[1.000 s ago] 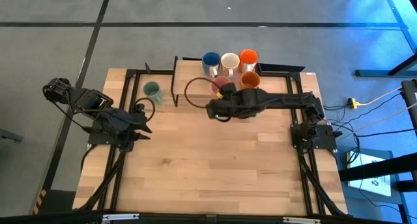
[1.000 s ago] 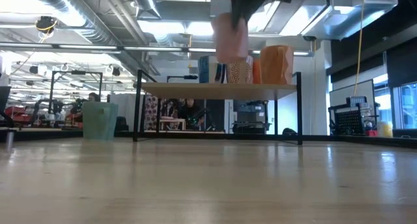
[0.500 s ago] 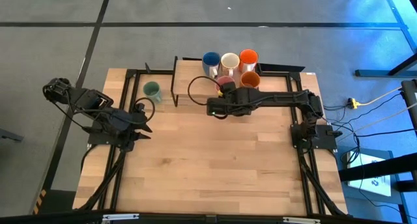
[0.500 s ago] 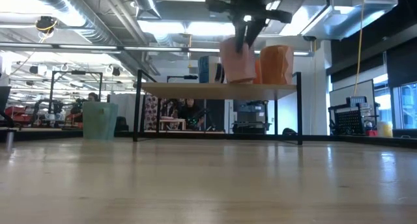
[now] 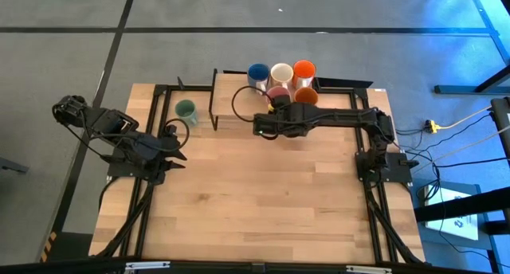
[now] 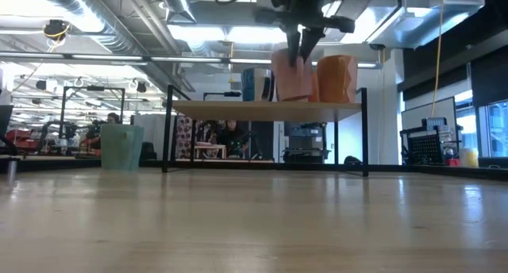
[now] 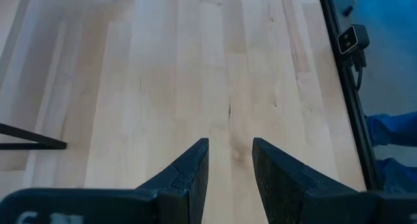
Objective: Place coffee mugs
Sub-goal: Put the pink mug on the shelf
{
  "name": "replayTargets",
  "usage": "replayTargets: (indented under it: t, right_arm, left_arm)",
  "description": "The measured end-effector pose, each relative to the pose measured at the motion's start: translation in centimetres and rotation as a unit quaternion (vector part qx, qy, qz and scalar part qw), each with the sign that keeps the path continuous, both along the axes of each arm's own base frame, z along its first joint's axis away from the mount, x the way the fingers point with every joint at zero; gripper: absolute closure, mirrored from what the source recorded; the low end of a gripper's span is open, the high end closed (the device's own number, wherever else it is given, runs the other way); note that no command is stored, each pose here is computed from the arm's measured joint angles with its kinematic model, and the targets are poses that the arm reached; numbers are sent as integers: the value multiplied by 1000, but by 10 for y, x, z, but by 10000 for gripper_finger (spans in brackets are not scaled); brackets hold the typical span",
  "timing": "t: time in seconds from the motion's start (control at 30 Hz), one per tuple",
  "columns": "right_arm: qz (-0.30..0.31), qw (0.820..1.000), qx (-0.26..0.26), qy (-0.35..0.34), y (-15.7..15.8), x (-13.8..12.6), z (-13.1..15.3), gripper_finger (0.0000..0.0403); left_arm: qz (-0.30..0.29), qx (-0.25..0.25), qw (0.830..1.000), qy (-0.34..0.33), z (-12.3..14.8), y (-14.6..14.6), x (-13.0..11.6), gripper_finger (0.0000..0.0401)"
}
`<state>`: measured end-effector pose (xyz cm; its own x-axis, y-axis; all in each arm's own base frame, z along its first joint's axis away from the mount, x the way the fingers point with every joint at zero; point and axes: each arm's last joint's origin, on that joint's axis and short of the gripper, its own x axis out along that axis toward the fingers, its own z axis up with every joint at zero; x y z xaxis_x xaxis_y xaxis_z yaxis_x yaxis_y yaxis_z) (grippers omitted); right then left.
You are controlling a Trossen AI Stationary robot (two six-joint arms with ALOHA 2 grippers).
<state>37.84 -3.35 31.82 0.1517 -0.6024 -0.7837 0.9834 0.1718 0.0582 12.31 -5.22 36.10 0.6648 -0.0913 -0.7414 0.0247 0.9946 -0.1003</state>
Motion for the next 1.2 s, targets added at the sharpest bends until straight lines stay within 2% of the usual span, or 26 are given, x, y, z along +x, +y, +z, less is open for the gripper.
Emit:
replayTargets:
  t: [0.53,0.97,1.2]
  right_arm:
    - [-10,1000,7,3,-14,-1,0,366]
    - [-22,1000,10,-7,-16,1,-13,361]
    - [-23,1000,13,-6,-16,1,-14,328]
  left_arm:
    - [4,5,1000,-3,0,0,0,287]
    - [5,4,1000,-3,0,0,0,287]
    - [5,4,1000,-3,0,0,0,287]
